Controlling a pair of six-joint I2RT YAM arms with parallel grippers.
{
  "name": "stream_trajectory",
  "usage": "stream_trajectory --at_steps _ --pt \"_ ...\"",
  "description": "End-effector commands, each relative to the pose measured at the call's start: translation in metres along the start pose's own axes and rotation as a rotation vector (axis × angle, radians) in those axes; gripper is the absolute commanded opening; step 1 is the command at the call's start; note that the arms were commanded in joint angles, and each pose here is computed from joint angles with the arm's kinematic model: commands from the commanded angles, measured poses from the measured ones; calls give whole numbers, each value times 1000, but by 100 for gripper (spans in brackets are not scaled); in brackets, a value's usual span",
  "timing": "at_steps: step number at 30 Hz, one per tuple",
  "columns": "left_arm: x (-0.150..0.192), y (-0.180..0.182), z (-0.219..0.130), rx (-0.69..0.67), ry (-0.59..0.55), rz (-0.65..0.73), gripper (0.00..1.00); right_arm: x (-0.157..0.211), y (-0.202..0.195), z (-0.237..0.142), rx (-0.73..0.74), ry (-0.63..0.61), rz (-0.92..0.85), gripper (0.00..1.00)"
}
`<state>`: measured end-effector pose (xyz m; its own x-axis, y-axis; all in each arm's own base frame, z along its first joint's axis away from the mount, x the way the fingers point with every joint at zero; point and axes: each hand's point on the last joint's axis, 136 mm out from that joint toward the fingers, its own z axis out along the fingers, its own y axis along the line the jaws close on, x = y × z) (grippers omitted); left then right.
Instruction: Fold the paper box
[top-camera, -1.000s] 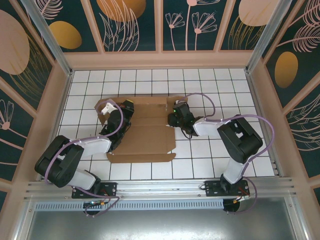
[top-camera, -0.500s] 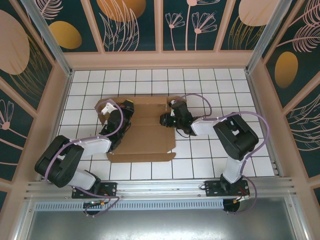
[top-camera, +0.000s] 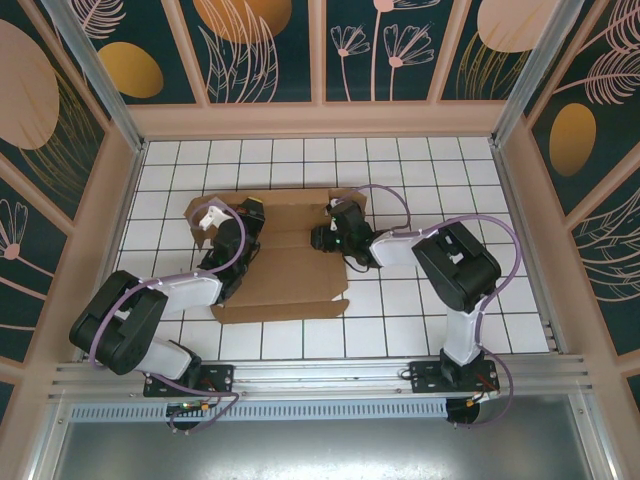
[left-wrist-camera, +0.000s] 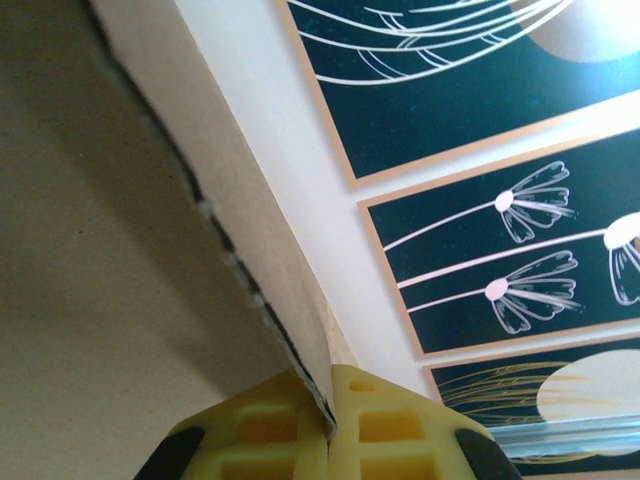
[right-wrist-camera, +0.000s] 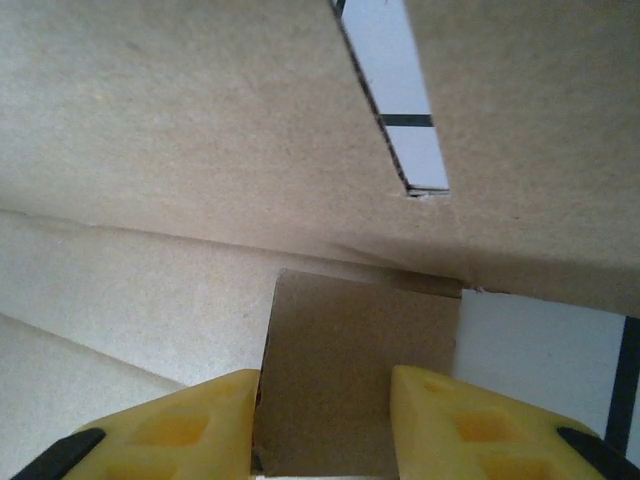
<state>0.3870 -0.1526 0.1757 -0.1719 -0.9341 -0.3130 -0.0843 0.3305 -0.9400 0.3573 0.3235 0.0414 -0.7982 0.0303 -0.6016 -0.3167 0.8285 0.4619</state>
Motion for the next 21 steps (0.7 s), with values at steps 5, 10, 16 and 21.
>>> stream_trajectory --at_steps 5,10,16,21 --pt "7 -8 1 -43 39 -9 0 -6 4 -30 15 -25 -73 44" --pt "6 -7 1 -45 32 -5 0 -8 0 -39 24 -42 -86 48" --pt "11 2 2 -75 51 -41 0 -21 5 -58 18 -92 -118 51" --pt "10 1 4 -98 47 -23 0 -35 8 -79 24 -155 -156 53"
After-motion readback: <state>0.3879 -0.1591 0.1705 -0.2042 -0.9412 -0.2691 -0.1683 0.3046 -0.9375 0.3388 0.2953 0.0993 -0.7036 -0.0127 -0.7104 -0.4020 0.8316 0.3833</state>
